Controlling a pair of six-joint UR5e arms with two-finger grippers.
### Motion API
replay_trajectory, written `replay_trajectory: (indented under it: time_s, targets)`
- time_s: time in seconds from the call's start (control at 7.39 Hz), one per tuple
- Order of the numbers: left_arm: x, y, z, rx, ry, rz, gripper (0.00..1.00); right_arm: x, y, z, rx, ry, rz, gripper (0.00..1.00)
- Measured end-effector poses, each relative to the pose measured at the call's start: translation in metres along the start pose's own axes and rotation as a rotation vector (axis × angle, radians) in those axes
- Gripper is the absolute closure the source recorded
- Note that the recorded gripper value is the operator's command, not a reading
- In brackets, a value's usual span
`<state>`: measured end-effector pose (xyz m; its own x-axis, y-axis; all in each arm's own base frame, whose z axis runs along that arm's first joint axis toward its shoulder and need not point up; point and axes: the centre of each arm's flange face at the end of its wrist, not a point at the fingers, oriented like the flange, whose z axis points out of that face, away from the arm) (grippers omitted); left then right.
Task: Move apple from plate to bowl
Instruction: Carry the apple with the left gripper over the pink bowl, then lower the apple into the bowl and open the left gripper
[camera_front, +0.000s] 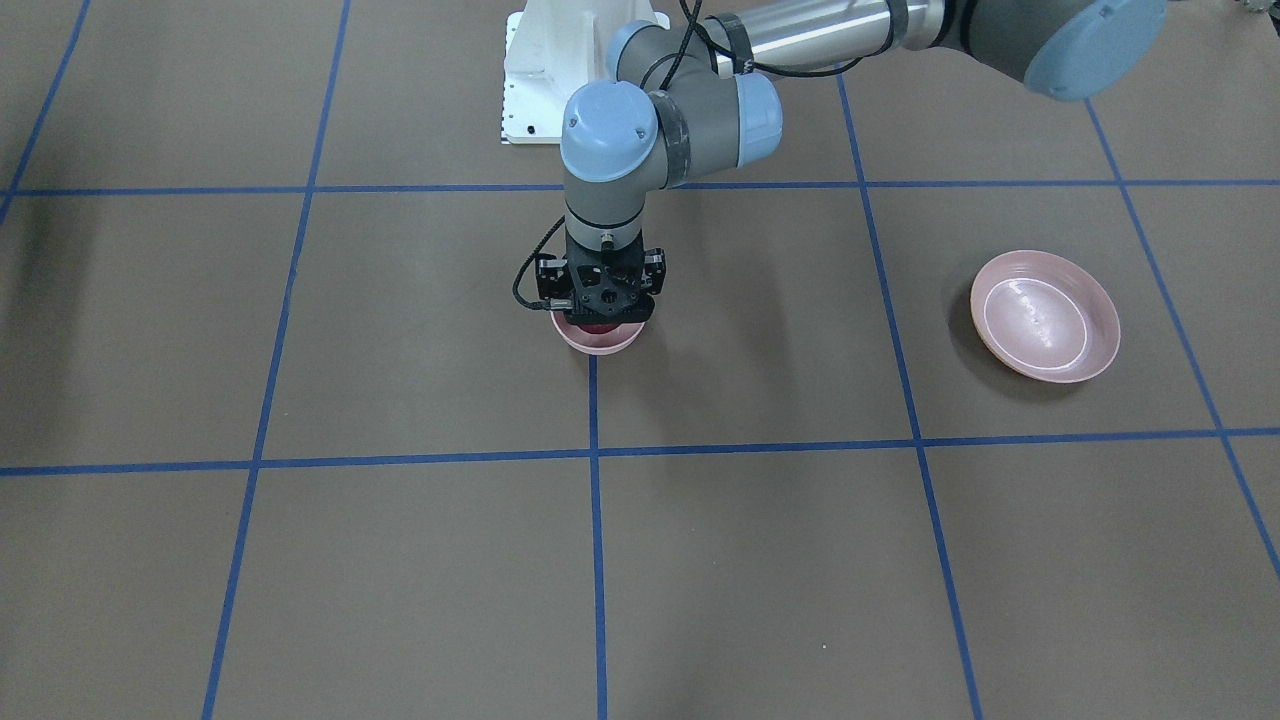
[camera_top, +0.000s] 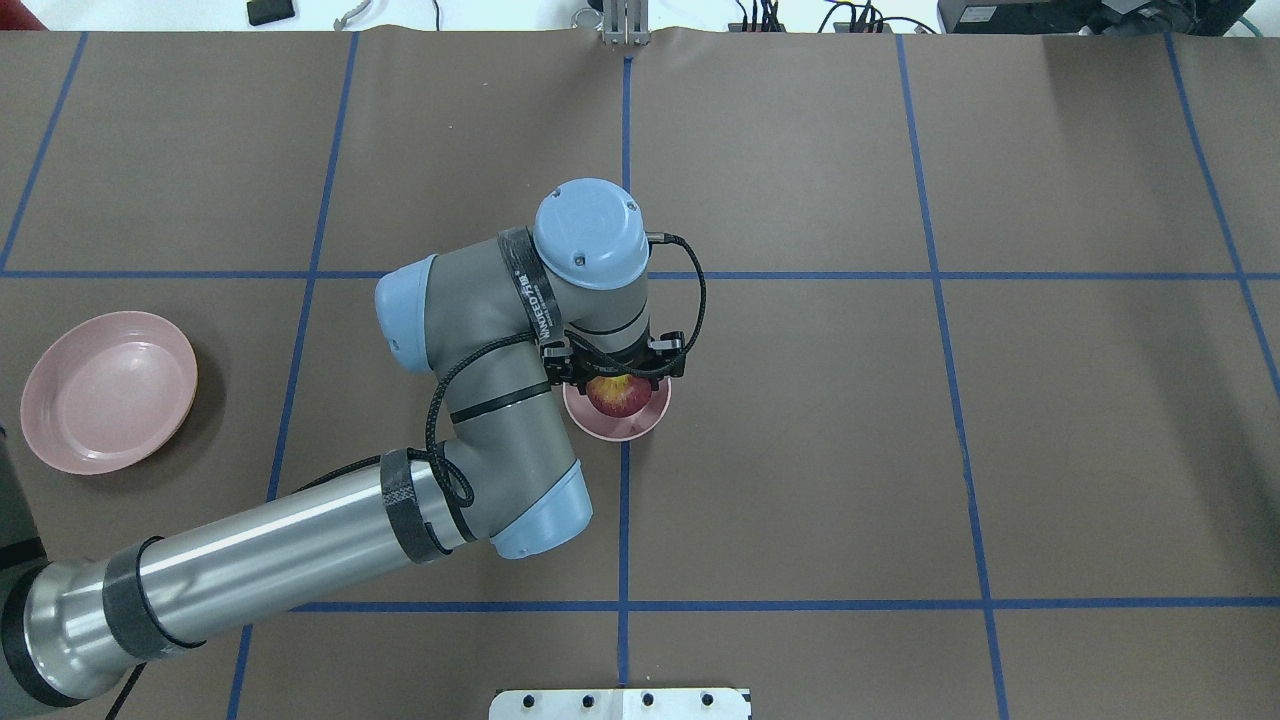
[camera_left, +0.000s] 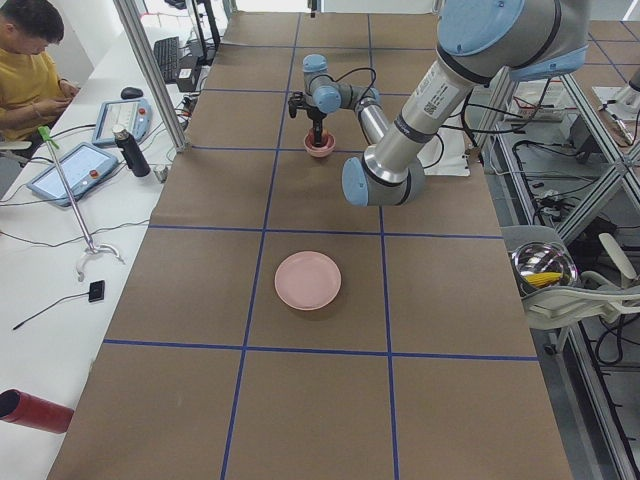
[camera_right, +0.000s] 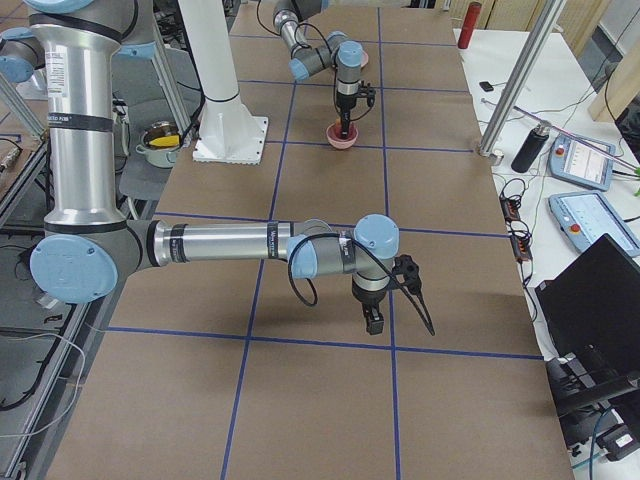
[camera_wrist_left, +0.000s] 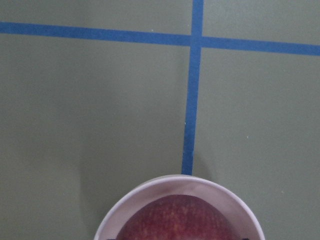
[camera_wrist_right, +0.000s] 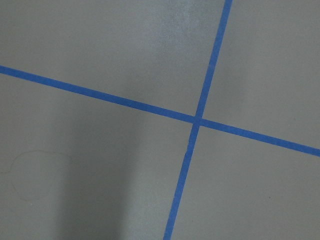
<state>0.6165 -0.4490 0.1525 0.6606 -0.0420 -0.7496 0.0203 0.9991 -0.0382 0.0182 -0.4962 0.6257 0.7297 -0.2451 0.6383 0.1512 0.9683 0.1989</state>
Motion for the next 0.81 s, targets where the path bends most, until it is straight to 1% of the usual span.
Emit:
replay_trajectory:
  time_s: [0.14,0.54,0.68,0.81]
  targets:
    - [0.001,0.003,0.002,-0.003,0.000,0.004,0.02,0.000,-0.001,0.000,-0.001,0.000,0.000,0.00]
    - [0.001,0.005,0.003,0.000,0.011,0.014,0.01,0.000,-0.002,0.001,-0.001,0.000,-0.001,0.00]
    - [0.002,0.006,-0.002,0.007,0.024,0.021,0.01,0.000,-0.002,0.000,0.000,0.000,-0.002,0.00]
    - [0.000,0.007,-0.015,0.018,0.042,0.028,0.01,0.000,-0.002,0.000,0.000,0.000,-0.001,0.00]
